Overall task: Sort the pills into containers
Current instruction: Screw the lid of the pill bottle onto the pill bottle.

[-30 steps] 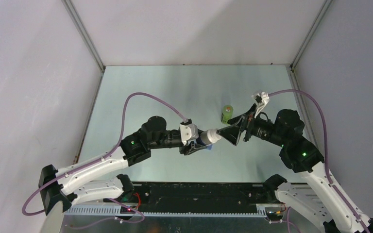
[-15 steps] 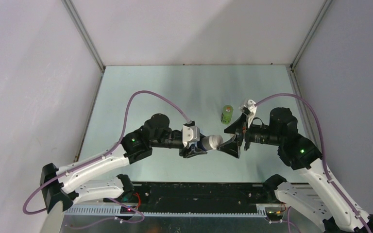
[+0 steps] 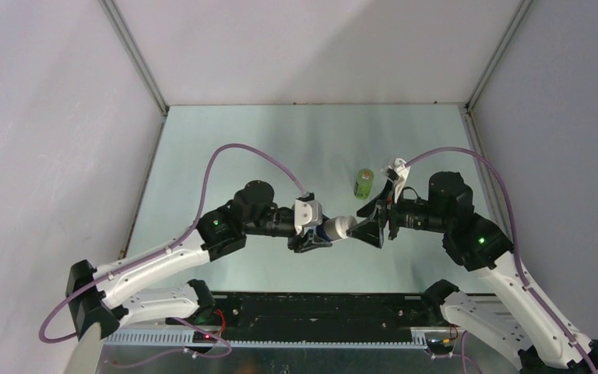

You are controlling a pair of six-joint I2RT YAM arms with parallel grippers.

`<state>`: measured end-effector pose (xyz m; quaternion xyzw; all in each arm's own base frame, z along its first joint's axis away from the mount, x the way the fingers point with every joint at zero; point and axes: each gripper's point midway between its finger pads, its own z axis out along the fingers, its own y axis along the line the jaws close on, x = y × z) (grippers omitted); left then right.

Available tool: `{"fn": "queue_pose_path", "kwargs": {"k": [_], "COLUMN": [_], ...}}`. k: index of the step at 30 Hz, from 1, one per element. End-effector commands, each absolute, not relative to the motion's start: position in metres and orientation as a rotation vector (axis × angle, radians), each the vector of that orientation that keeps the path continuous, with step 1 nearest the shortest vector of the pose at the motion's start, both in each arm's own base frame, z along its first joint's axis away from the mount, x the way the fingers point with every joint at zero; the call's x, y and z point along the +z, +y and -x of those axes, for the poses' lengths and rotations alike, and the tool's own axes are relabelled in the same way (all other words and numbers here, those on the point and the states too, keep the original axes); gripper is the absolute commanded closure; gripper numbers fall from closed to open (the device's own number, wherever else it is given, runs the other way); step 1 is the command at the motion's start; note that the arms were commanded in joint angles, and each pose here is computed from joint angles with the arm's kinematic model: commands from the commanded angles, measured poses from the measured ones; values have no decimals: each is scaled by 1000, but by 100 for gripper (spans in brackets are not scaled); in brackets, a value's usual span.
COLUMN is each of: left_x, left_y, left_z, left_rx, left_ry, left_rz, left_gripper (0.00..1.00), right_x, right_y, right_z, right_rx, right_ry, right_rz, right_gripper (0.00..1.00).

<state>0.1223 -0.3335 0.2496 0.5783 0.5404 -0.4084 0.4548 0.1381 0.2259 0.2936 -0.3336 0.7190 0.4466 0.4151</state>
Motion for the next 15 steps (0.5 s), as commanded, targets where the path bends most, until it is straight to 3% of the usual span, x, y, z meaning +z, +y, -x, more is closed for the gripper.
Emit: {"fn": "queue_pose_path", "kwargs": {"k": [1,11,15], "left_x": [279,276,274], "left_y": [-340,-343,-344], "left_z": [-111,-123,-140], "left_rx": [-1054,-1011,-946], "left_ry": [1194,1240,1292], "left_rz": [-1459,-1412,-1339], "left_gripper": [100,100,100], "right_x": [325,340,341], "right_y": [226,241,242], "right_z": [-168,-161,-177], "right_rx": [1054,1221,1229], "right_ry": [1743,1782,1869], "right_rz": [689,646,468], "right_gripper": [28,62,77]}}
